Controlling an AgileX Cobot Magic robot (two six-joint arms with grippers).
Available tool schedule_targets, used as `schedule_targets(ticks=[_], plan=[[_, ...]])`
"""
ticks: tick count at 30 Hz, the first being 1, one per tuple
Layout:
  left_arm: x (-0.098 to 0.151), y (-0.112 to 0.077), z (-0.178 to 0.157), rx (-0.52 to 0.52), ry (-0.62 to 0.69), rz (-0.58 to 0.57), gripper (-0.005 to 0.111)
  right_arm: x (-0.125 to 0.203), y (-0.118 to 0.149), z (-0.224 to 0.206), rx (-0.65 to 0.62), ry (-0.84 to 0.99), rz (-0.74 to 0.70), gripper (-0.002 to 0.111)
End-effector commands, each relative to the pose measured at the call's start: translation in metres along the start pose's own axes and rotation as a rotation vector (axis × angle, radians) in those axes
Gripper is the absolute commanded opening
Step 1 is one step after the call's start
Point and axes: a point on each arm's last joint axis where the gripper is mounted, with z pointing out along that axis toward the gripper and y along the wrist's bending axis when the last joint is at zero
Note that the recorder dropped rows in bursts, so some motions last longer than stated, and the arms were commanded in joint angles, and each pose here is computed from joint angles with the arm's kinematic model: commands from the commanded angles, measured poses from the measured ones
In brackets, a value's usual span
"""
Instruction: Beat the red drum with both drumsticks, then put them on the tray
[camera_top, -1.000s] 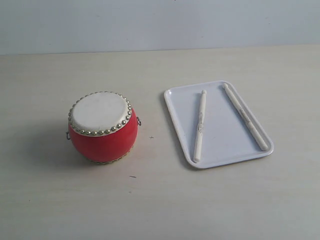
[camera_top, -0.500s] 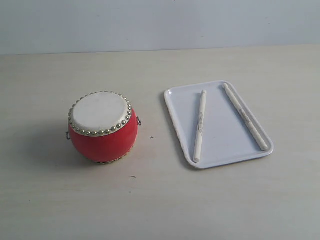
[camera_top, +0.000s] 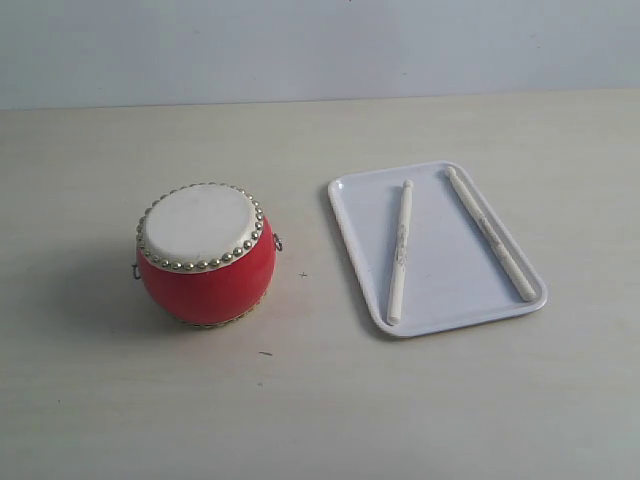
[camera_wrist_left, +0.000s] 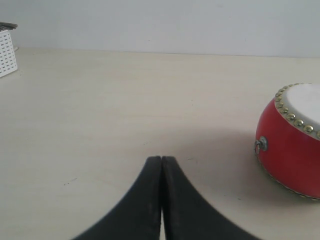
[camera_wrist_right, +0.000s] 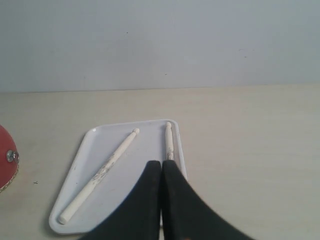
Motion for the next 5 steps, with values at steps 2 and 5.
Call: schedule_targets(ticks=[2, 5], plan=[[-0.0017, -0.0001, -0.0008, 0.000, -0.014, -0.003, 0.000, 0.0011, -0.0007, 0.0000, 0.008, -0.002, -0.013, 0.000], [-0.0017, -0.0001, -0.0008, 0.000, -0.014, -0.003, 0.000, 0.0011, -0.0007, 0.0000, 0.008, -0.002, -0.013, 0.000]])
